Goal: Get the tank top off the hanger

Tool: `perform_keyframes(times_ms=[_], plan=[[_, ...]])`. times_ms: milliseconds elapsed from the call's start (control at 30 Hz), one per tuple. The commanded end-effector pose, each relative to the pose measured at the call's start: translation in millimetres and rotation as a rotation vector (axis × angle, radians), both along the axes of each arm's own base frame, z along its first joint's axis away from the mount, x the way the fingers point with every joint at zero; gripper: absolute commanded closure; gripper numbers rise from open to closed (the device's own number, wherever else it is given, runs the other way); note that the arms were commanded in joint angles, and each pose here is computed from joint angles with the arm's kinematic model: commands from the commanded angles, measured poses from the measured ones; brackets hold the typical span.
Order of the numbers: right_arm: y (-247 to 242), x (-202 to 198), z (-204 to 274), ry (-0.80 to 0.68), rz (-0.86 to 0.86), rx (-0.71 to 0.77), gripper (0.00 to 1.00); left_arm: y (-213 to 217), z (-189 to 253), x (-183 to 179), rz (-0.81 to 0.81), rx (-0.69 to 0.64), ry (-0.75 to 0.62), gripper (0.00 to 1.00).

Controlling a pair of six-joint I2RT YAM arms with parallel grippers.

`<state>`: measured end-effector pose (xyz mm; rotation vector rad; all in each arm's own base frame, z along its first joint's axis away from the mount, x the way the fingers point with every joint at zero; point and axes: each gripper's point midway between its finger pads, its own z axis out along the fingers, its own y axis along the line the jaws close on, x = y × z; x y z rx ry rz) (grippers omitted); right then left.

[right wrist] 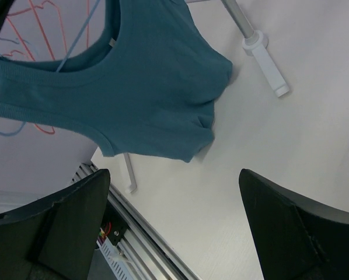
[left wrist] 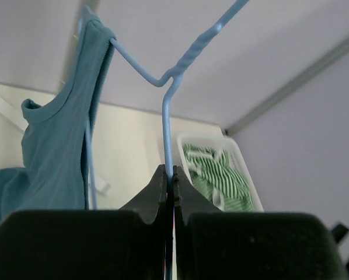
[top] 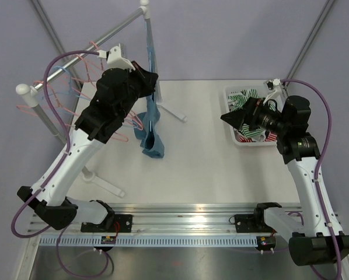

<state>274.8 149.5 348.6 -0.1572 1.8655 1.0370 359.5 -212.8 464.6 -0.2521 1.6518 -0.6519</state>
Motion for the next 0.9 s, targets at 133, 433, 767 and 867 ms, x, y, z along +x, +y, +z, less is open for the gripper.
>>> perform_keyframes(times_ms=[133,433,767,867], plan=[[23,-5,30,-0.104,0.117,0.083,0.01,-46,7,-83,-0.407,-0.158,-0.041,1.0],[61,12,15,-0.146,0.069,0.03,0.1,-87,-22,-158,-0.694,-0.208,0.002,1.0],[77,40,1,-0.201,-0.007,-0.108,0.38,-88,-27,-184,-0.761,-0.246,0.013,1.0],[76,49,-2,-0.209,-0.025,-0.133,0.51,-87,-27,-189,-0.782,-0.246,0.012,1.0]])
